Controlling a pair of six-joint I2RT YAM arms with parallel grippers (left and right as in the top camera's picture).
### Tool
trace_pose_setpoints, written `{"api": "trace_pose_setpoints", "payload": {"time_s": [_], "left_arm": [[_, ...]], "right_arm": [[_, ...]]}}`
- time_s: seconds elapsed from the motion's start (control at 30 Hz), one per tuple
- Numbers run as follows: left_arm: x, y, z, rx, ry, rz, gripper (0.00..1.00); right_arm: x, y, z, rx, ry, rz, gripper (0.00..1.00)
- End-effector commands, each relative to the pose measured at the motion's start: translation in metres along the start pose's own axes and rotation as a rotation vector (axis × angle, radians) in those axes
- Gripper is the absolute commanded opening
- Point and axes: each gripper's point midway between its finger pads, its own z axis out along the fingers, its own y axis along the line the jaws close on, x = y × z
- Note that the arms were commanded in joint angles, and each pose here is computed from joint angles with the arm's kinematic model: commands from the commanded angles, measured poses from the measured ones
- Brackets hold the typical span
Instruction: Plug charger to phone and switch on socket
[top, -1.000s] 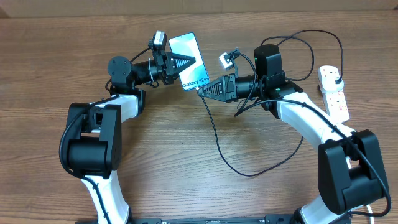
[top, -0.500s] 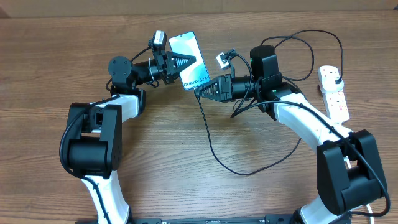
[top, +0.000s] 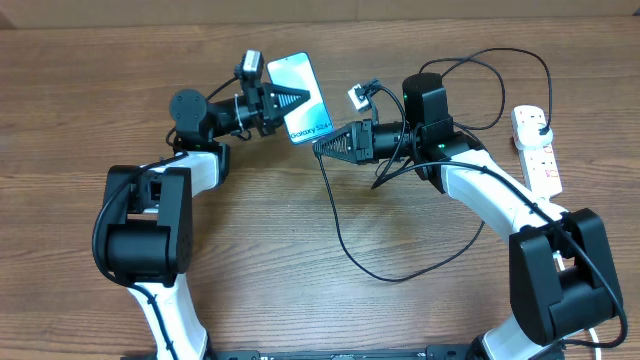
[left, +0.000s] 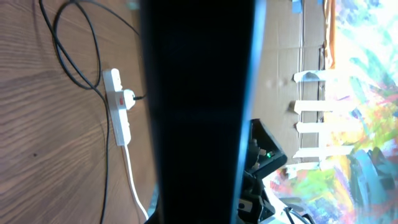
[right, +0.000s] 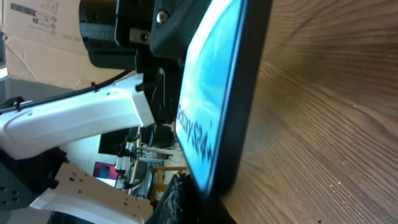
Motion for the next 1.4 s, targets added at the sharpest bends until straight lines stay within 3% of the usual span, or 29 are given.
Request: {"api": "trace_pose_setpoints", "payload": {"time_s": [0.0, 0.73, 1.07, 1.17, 1.3, 1.37], "left_arm": [[-0.005, -0.011, -0.005, 0.008, -0.002, 0.061, 0.04], [0.0, -0.011, -0.001, 0.005, 0.025, 0.06, 0.04], [0.0, -0.011, -0.002, 0.006, 0.02, 0.062, 0.04], [-0.001, -0.009, -0.002, 0.001, 0.019, 0.05, 0.04], [-0.002, -0.009, -0.002, 0.002, 0.012, 0.05, 0.04], [-0.003, -0.009, -0.002, 0.003, 0.006, 0.051, 0.04]], "right_arm": [[0.0, 0.003, -0.001, -0.021, 0.008, -0.029, 0.04], [0.009, -0.004, -0.001, 0.0, 0.032, -0.029, 0.04], [0.049, -0.079, -0.016, 0.388, 0.091, 0.07, 0.05], [0.059, -0.101, -0.026, 0.533, 0.103, 0.104, 0.14], [0.071, -0.118, -0.035, 0.663, 0.139, 0.091, 0.52], [0.073, -0.121, -0.036, 0.688, 0.148, 0.082, 0.64]]}}
